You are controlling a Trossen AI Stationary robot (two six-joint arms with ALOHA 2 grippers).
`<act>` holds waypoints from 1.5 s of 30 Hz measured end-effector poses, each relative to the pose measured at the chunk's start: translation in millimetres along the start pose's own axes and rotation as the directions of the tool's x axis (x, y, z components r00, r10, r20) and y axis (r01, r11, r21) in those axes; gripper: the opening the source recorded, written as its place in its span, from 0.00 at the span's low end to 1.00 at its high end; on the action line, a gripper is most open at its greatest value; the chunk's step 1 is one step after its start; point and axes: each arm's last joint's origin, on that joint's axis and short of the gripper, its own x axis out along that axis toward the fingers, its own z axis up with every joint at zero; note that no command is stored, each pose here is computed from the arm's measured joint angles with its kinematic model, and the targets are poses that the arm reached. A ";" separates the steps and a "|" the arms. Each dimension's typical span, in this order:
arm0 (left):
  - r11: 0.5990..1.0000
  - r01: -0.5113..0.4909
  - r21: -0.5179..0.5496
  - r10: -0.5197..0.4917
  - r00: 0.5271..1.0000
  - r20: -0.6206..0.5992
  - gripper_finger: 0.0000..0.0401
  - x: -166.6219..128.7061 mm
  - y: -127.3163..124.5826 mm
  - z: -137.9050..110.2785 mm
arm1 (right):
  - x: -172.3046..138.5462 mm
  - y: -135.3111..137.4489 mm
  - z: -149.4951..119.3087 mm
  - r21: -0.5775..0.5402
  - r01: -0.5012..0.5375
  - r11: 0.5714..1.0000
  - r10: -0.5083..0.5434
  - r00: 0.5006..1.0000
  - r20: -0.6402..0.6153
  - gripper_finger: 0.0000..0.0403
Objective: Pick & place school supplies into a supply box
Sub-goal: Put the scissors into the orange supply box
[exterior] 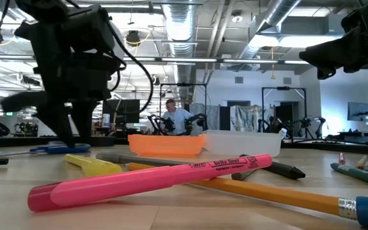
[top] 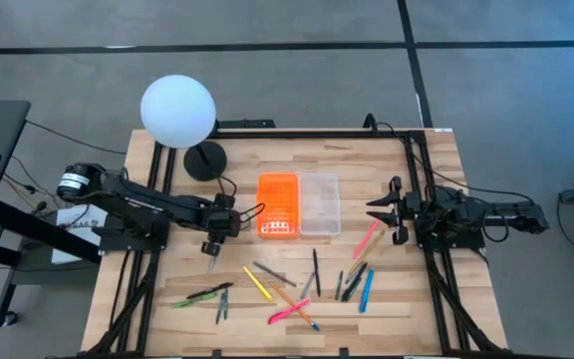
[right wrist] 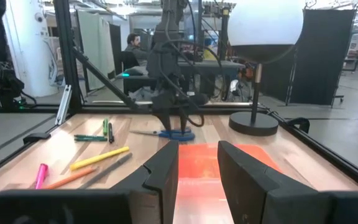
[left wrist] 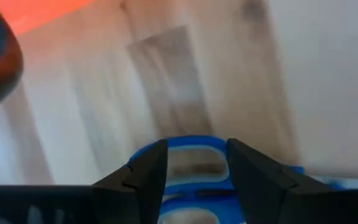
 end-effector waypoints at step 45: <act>0.558 0.074 -0.827 -0.233 0.970 -0.070 0.36 9.4 37.4 -3.9 | 0.0 -0.1 0.3 0.000 0.001 1.000 -0.001 1.000 0.003 0.27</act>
